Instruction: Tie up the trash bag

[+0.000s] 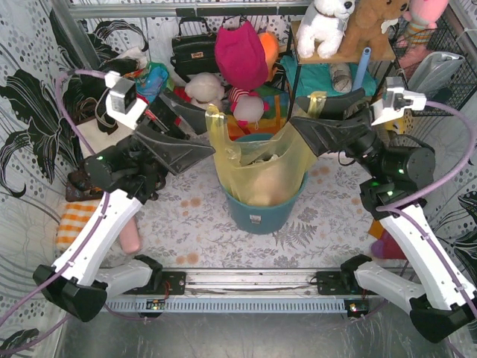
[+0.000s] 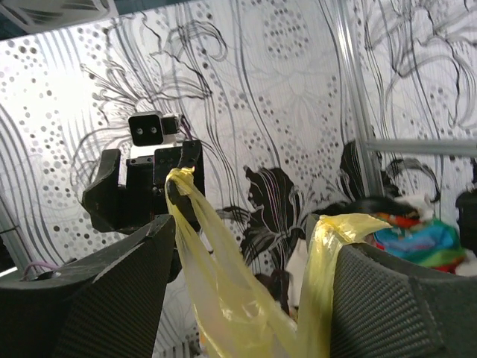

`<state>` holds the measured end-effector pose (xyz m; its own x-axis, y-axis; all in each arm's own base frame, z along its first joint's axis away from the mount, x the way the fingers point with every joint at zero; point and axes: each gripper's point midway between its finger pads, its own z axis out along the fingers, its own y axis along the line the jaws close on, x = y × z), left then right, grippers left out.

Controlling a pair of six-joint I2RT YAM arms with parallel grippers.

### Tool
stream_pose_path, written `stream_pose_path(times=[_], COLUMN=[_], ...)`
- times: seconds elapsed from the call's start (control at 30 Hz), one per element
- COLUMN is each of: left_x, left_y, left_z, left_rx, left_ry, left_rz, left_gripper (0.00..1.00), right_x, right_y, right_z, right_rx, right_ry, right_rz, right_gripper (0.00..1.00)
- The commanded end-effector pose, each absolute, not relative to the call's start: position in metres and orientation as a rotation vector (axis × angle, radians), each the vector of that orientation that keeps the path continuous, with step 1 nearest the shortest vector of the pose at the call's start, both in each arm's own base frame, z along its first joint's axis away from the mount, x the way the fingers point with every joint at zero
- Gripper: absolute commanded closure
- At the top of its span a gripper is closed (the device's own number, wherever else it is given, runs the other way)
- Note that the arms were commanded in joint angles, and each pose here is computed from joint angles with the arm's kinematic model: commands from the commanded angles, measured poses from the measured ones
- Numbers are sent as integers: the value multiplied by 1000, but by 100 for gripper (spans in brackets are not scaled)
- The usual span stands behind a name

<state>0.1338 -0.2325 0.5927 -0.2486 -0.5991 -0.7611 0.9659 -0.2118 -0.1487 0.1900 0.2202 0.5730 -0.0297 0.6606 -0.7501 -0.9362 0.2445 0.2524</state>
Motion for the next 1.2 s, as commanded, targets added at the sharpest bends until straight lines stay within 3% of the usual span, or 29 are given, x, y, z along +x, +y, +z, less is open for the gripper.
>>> stream_pose_path(times=[0.0, 0.33, 0.73, 1.03, 1.17], left_x=[163, 162, 230, 215, 213], left_y=[-238, -238, -238, -240, -237], left_z=[567, 644, 569, 645, 643], left_rx=[577, 659, 350, 499, 488], left_ry=[828, 716, 924, 782, 774], left_rz=[-1708, -1590, -1519, -1505, -1483], left_gripper=[17, 17, 17, 17, 17], right_x=[207, 192, 255, 240, 236], right_y=[226, 223, 234, 235, 233], right_z=[549, 644, 531, 611, 610], right_rx=[-342, -449, -305, -397, -397], right_ry=[982, 812, 1116, 953, 946], right_rz=[1330, 1252, 1175, 1167, 1168], right_gripper=[30, 30, 31, 31, 31])
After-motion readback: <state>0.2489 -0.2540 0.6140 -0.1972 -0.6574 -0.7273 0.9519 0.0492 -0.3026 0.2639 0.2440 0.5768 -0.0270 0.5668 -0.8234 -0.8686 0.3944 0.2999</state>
